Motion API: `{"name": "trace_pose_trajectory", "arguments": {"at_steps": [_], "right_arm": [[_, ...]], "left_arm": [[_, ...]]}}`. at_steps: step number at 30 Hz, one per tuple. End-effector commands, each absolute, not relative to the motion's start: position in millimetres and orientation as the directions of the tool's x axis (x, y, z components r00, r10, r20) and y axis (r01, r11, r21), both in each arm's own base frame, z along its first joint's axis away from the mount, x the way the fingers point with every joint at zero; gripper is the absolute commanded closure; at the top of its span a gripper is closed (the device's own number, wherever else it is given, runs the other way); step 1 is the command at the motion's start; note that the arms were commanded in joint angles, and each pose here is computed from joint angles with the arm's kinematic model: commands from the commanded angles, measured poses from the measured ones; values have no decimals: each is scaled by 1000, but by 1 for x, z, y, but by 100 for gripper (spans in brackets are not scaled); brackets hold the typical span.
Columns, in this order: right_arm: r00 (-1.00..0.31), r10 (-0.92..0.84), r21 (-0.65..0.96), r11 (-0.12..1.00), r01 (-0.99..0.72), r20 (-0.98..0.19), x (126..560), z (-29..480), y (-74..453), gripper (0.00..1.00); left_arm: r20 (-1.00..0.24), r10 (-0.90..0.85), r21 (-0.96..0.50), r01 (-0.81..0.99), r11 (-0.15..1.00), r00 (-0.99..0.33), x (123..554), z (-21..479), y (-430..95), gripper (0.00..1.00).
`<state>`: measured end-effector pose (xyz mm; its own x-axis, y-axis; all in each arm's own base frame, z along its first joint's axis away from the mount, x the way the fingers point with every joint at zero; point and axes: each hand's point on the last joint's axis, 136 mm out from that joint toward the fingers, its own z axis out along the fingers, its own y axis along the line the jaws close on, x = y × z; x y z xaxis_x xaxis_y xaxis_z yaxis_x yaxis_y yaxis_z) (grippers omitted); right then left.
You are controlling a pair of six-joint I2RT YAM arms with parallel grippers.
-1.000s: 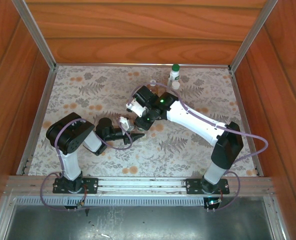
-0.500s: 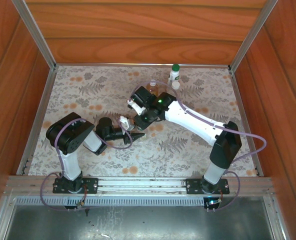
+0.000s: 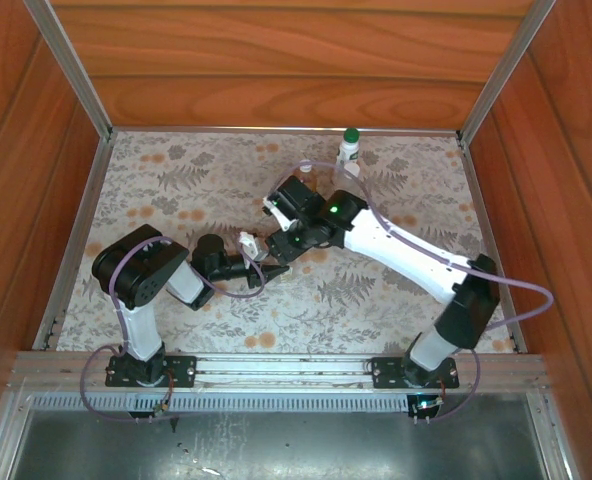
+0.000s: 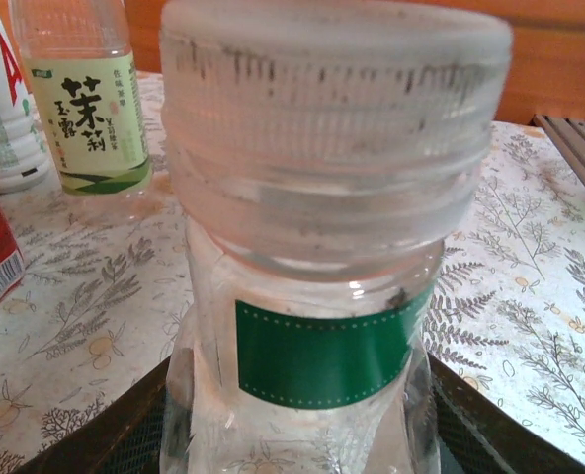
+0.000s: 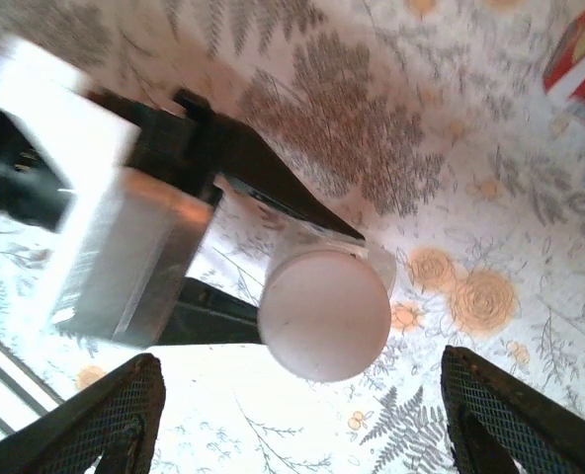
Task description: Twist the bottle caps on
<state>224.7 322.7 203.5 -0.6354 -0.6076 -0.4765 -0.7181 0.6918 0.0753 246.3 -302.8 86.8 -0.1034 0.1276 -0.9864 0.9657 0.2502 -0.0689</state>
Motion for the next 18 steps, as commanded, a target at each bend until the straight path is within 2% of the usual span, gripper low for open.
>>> {"name": "trace_pose_trajectory", "arguments": {"at_steps": [1, 3, 7, 9, 18], "right_arm": [[-604, -593, 81, 675, -734, -532, 229, 219, 322, 22], [-621, -577, 100, 685, -722, -531, 233, 218, 319, 27], [-678, -527, 210, 689, -694, -513, 243, 212, 318, 51], [-687, -527, 243, 677, -695, -500, 246, 206, 318, 58], [-724, -518, 348, 645, -680, -455, 252, 184, 319, 62]], "left_arm": [[-971, 164, -126, 952, 278, -177, 249, 70, -298, 47], [-970, 164, -129, 953, 276, -179, 248, 70, -299, 47], [-970, 164, -129, 952, 276, -178, 248, 70, -298, 47], [-970, 164, -130, 952, 276, -180, 248, 70, -298, 47], [-968, 170, -131, 951, 281, -184, 248, 67, -298, 47]]}}
